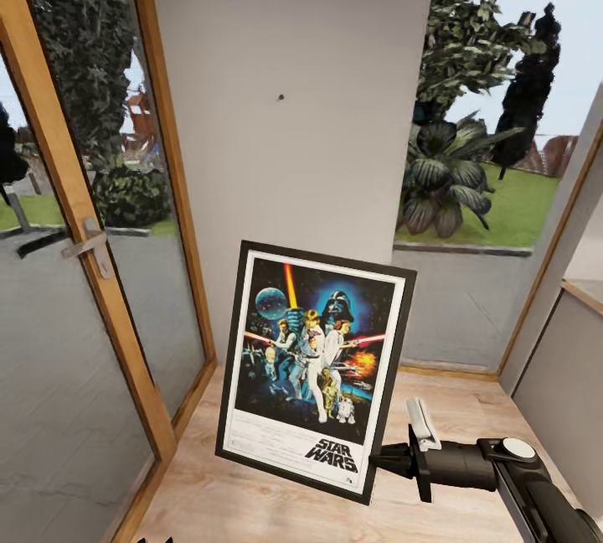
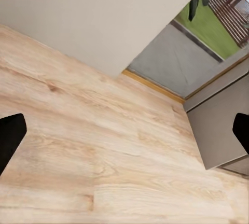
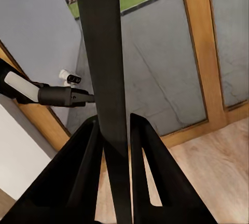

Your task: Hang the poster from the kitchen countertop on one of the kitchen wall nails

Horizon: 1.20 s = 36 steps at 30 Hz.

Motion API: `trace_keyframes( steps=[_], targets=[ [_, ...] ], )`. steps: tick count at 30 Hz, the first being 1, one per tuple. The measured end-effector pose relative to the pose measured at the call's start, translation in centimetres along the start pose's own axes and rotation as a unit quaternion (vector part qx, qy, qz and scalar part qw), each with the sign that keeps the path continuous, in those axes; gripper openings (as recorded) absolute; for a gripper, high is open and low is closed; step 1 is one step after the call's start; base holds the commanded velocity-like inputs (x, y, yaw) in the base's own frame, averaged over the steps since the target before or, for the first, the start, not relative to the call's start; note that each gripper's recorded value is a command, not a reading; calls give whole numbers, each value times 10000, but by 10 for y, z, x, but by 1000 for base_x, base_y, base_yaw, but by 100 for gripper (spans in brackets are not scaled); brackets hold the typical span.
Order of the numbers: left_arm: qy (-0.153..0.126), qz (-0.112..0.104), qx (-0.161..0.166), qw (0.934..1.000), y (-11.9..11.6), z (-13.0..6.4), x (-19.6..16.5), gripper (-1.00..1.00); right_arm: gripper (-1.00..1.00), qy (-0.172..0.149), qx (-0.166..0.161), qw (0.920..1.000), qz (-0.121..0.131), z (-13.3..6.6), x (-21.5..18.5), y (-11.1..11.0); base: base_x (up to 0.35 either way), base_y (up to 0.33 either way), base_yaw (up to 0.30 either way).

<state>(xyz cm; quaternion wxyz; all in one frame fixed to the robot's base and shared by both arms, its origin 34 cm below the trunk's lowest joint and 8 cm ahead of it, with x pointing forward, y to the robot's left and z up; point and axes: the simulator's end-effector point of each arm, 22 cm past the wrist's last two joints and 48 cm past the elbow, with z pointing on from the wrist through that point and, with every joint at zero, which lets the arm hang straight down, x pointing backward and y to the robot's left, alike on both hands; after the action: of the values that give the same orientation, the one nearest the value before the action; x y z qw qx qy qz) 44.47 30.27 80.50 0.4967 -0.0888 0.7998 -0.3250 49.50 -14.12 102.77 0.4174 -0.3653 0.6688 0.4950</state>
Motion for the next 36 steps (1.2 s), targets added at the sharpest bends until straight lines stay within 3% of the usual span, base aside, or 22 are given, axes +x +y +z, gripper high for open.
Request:
trace_keyframes(
  steps=[7, 21, 36],
  targets=[
    [4, 0, 2, 10000, 0, 0, 0, 100, -100, -1, 0, 10000, -1, 0, 0, 0, 40, 183, -58],
    [2, 1, 1, 10000, 0, 0, 0, 100, -100, 1, 0, 10000, -1, 0, 0, 0, 2, 11, -264],
    [6, -10, -9, 10000, 0, 0, 1, 100, -100, 10, -45, 10000, -24, 2, -1, 2, 0, 0, -19]
  ],
)
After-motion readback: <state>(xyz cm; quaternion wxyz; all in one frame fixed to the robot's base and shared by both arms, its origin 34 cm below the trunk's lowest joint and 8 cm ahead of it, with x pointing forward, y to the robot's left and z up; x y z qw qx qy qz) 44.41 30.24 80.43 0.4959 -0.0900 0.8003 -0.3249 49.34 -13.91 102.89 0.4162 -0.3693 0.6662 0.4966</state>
